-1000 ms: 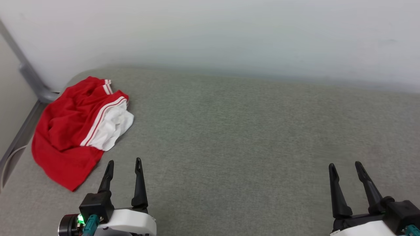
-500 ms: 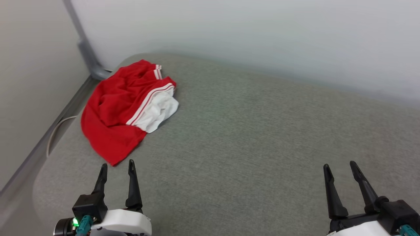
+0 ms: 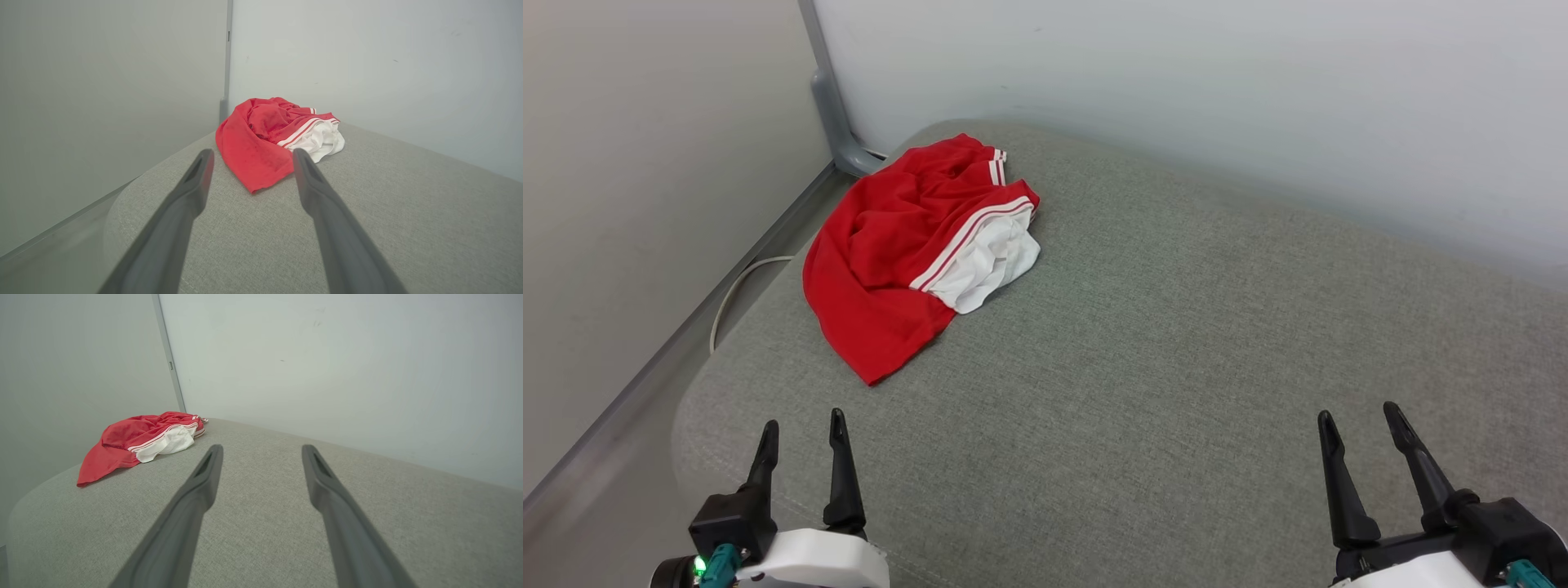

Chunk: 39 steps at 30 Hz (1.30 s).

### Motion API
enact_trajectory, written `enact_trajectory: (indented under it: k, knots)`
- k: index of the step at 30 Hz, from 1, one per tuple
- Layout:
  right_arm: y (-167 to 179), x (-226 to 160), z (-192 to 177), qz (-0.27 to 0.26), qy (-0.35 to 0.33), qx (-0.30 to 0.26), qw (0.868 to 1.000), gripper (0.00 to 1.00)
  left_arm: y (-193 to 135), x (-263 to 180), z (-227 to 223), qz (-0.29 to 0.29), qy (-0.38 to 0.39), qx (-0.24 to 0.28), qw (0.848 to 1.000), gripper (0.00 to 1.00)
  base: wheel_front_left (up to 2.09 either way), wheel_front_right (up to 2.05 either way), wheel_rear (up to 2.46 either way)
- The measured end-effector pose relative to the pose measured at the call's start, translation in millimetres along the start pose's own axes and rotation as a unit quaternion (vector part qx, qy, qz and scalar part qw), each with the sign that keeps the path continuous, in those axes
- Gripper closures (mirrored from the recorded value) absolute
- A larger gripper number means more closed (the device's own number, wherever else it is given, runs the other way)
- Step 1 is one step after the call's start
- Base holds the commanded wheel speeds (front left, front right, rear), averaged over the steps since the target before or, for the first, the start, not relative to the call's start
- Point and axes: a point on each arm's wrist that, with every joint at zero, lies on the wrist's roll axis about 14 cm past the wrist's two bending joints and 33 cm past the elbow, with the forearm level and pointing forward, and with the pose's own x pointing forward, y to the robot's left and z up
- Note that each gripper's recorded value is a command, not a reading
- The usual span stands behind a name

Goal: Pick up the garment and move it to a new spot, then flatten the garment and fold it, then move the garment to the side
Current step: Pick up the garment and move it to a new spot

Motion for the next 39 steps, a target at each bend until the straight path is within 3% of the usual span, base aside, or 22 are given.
enact_trajectory:
  k: [5,10,17,27,29,35,39]
  knots:
    - [-1.4,0.2,-1.8,-0.001,0.002,-0.005,1.0,0.0,5.5,5.0,-3.8,0.009,0.007,-0.031,0.999,0.0,0.0,0.0,0.0]
    - [-7.9,1.5,-3.2,-0.008,0.002,-0.011,1.0,0.0,0.6,36.0,13.0,-0.012,-0.019,-0.02,1.0,0.0,0.0,0.0,0.0]
    - [-24.2,16.8,-4.8,-0.019,-0.009,-0.029,0.999,0.0,-7.6,110.9,56.6,-0.041,-0.077,0.0,0.996,0.0,0.0,0.0,0.0]
    - [-64.2,30.1,-23.7,-0.057,-0.005,-0.049,0.997,0.0,-52.9,210.4,83.8,-0.091,-0.114,0.03,0.989,0.0,0.0,0.0,0.0]
    - [-80.4,31.7,-29.0,-0.073,-0.005,-0.056,0.996,0.0,-67.2,244.9,72.5,-0.108,-0.086,0.044,0.989,0.0,0.0,0.0,0.0]
    - [-103.4,28.7,-40.3,-0.097,0.004,-0.065,0.993,0.0,-101.9,277.8,30.8,-0.165,0.015,0.091,0.982,0.0,0.0,0.0,0.0]
    - [-111.3,25.4,-49.2,-0.104,0.014,-0.066,0.992,0.0,-103.2,281.3,-24.4,-0.175,0.159,0.103,0.966,0.0,0.0,0.0,0.0]
